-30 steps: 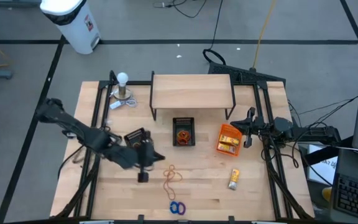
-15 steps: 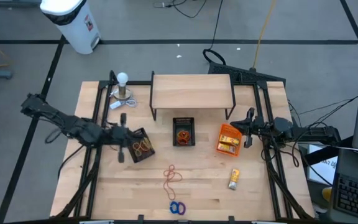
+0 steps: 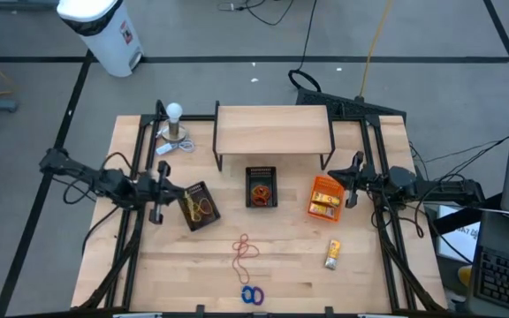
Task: Pick & Place Office Desk Supplies
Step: Put the yellow rubber band into the left black basket
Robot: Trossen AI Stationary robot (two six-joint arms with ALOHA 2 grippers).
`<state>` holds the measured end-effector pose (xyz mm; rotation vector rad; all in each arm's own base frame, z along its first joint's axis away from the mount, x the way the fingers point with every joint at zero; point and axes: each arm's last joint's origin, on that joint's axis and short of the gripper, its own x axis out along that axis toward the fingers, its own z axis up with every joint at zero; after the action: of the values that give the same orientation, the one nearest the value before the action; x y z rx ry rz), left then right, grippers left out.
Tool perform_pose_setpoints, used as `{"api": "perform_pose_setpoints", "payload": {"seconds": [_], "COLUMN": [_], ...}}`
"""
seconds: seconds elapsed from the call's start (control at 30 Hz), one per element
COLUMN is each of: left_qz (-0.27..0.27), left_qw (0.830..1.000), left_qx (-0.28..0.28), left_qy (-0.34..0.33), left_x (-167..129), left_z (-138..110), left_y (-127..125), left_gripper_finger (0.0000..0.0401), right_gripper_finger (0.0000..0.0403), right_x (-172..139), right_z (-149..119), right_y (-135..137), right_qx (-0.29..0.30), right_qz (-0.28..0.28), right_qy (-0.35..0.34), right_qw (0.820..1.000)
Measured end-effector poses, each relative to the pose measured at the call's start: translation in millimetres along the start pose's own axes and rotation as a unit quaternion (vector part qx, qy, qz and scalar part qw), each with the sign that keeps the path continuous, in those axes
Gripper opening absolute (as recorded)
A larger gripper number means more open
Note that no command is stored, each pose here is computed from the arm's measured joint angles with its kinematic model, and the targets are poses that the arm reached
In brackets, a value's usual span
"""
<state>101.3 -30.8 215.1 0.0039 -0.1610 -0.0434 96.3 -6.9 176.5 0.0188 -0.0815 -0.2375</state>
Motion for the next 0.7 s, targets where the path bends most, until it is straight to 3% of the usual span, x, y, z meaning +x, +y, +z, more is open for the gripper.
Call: {"api": "perform_pose_setpoints", "payload": {"seconds": [0.17, 0.7], "left_qz": [0.003, 0.006], "left_qw": [1.000, 1.000], "left_qx": [0.010, 0.021], "left_qy": [-0.024, 0.002], "left_x": [-9.8, -18.1], "left_z": [-2.7, -9.1], "left_y": [3.3, 6.1], "left_gripper_finger": [0.0001, 0.0000], "right_gripper_finger": [0.0000, 0.0000], "right_x": [0.0, 0.0], "right_z": [-0.5, 0.4], "right_y": [0.0, 0.0], "right_qx": [-0.013, -0.062], "right_qz": [0.000, 0.000], "right_qy": [0.002, -0.002], "right_qw": [1.000, 0.998]}}
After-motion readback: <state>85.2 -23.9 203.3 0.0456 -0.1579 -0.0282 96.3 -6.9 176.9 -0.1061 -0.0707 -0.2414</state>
